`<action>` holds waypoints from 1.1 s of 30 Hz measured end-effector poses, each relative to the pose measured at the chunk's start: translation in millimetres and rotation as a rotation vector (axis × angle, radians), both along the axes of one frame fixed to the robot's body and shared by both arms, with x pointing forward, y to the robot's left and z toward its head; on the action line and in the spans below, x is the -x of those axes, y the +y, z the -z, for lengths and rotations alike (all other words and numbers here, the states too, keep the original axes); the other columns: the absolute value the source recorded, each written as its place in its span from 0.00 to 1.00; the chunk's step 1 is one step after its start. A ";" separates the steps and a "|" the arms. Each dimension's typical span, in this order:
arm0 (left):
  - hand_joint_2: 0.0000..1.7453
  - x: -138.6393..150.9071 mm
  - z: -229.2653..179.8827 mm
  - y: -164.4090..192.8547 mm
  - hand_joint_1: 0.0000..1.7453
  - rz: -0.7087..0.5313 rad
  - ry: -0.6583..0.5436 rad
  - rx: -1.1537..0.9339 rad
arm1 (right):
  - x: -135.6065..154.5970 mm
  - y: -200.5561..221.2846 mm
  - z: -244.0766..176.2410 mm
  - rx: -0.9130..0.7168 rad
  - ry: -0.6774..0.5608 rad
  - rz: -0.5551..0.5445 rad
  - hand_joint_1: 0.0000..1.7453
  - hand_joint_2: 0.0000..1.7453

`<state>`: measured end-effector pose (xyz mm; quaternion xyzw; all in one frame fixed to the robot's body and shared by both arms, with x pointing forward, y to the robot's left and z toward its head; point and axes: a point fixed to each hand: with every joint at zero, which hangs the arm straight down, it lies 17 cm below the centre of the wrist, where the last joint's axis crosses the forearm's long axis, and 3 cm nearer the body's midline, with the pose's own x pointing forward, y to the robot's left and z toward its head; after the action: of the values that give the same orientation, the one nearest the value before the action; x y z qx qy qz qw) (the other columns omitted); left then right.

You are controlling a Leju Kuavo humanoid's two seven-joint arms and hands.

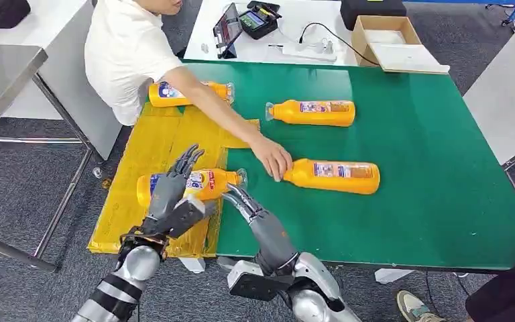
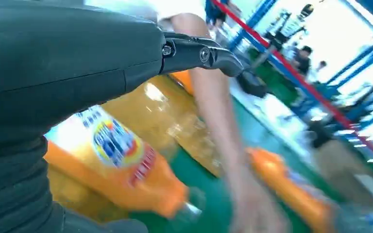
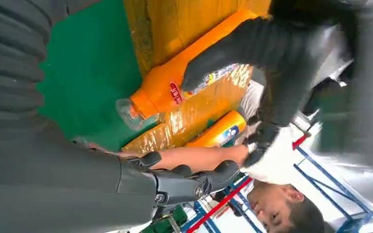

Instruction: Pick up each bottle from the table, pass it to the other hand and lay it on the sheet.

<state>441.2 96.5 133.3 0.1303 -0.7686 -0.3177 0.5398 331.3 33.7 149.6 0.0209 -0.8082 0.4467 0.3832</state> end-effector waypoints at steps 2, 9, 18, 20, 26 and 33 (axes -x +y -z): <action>1.00 5.7 -8.5 1.9 0.00 -0.003 -0.012 0.044 | 0.3 -2.9 1.3 0.002 -0.001 0.006 0.00 1.00; 1.00 13.7 -24.6 8.2 0.00 -0.017 -0.045 0.083 | 2.1 -6.1 2.6 0.002 0.000 0.010 0.00 1.00; 1.00 18.1 -40.4 13.6 0.00 -0.006 -0.006 0.302 | 4.3 -8.1 -0.3 -0.001 -0.020 0.021 0.00 1.00; 1.00 19.0 -43.7 19.5 0.00 -0.012 0.027 0.420 | 5.1 -10.6 -3.1 -0.006 -0.039 0.036 0.00 1.00; 1.00 44.4 -51.4 27.7 0.00 -0.038 -0.016 0.523 | -15.6 -56.1 8.1 0.092 -0.135 0.231 0.00 1.00; 1.00 79.8 -55.4 31.5 0.00 -0.058 -0.051 0.550 | -67.4 -188.0 57.1 0.332 -0.140 0.478 0.00 1.00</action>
<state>361.3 128.0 188.7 0.0087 -0.8352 -0.0782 0.5442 398.8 -154.3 92.5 -0.2638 -0.7305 0.4704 0.4190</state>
